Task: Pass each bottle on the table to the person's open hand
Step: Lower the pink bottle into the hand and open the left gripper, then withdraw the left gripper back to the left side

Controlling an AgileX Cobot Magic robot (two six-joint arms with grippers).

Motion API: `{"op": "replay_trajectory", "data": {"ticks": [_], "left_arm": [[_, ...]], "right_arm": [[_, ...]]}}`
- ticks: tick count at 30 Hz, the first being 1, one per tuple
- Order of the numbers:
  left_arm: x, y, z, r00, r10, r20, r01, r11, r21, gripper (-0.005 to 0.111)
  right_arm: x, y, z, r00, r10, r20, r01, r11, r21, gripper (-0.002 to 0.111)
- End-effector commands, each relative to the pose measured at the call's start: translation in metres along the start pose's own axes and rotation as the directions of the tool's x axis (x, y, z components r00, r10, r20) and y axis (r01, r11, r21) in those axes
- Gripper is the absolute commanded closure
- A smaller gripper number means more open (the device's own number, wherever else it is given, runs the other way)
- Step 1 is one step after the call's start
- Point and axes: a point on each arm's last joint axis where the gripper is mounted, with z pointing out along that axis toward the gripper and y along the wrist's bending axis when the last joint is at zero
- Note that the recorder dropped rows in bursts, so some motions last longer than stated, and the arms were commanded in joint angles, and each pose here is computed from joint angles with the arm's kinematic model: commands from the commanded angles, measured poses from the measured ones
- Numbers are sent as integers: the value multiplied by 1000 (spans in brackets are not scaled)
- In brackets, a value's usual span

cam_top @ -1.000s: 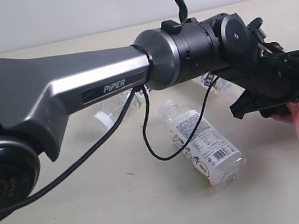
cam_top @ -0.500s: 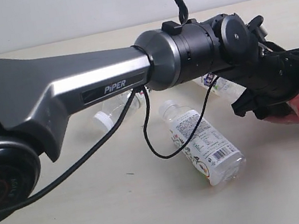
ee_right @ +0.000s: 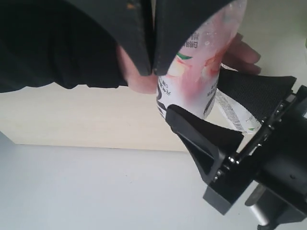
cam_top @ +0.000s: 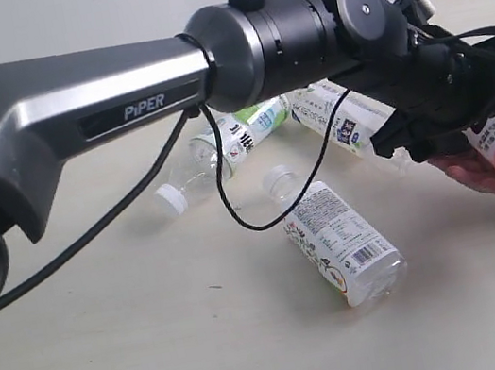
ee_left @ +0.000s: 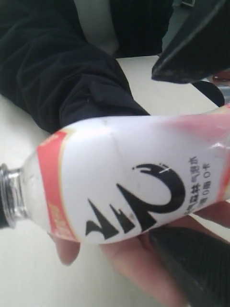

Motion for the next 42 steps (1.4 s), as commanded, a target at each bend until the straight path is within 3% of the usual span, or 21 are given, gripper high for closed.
{"op": "replay_trajectory", "data": {"ticks": [1, 6, 14, 18, 21, 27, 35, 42], "left_arm": [[-5, -9, -16, 999, 40, -11, -40, 999, 12, 28], [-10, -4, -22, 998, 44, -35, -44, 999, -6, 28], [-29, 6, -60, 970, 193, -145, -200, 979, -35, 28], [-35, 2, -88, 948, 273, -166, -287, 956, -66, 30], [-38, 0, -109, 924, 350, -153, -372, 915, -153, 47], [-38, -12, -153, 894, 423, -150, -449, 850, -275, 105], [-23, -14, -203, 854, 489, -180, -519, 765, -383, 107], [7, 6, -242, 833, 524, -176, -540, 705, -460, 107]], "right_arm": [[1, 0, 0, 1000, -3, 8, 3, 1000, -1, 108], [1, 0, 0, 1000, -3, 8, 3, 1000, -1, 108], [1, 0, 0, 1000, -3, 8, 3, 1000, -1, 108], [1, 0, 0, 1000, -3, 8, 3, 1000, -1, 108], [1, 0, 0, 1000, -3, 8, 3, 1000, -1, 108], [1, 0, 0, 1000, -3, 8, 3, 1000, -1, 108], [1, 0, 0, 1000, -3, 8, 3, 1000, -1, 108], [1, 0, 0, 1000, -3, 8, 3, 1000, -1, 108]]}}
